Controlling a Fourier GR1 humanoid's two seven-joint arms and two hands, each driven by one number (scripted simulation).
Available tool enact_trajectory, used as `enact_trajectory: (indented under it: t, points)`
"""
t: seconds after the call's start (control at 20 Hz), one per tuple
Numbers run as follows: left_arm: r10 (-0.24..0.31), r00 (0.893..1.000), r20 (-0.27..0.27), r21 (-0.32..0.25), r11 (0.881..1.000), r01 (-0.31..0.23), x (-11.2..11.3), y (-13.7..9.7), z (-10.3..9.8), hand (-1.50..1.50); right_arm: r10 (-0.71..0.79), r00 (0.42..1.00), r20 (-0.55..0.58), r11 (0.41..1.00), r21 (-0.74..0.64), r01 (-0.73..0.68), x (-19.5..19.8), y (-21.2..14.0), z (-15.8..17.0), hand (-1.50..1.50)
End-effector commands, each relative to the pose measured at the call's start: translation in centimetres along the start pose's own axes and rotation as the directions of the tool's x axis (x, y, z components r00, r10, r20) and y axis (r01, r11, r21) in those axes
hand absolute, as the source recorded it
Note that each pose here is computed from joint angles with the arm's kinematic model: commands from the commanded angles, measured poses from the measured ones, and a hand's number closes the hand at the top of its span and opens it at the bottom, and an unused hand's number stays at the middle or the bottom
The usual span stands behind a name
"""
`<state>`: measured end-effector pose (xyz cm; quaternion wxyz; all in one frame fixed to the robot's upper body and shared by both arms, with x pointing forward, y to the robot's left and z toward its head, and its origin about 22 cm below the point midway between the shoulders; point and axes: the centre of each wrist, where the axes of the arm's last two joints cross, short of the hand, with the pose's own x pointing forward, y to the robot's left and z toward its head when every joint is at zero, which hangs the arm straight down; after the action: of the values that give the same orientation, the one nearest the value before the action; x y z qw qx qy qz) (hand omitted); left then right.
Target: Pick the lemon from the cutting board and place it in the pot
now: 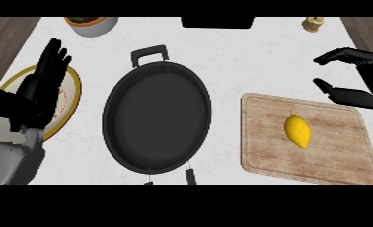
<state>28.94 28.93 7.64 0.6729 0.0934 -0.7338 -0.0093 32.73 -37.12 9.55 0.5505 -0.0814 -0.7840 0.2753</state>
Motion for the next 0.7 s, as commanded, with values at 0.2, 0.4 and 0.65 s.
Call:
enact_trajectory:
  t: [0.2, 0.4, 0.65]
  points:
    - [0.079, 0.997, -0.024, 0.024, 0.997, -0.078, 1.0, -2.2, 0.5, 0.00, -0.072, 0.982, 0.177, 0.997, -0.018, 0.076, -6.7, -3.6, 5.3, -1.50]
    - [0.063, 0.997, -0.051, 0.037, 0.997, -0.061, -0.1, -1.1, 0.9, 0.00, -0.041, 0.979, 0.198, 0.993, 0.114, 0.019, -6.0, -4.2, 3.3, -1.50]
    - [0.055, 0.998, -0.034, 0.034, 0.998, -0.054, 1.7, -1.0, -0.1, 0.00, 0.115, 0.991, 0.074, 0.912, 0.386, -0.135, -1.6, -5.9, -0.2, -1.50]
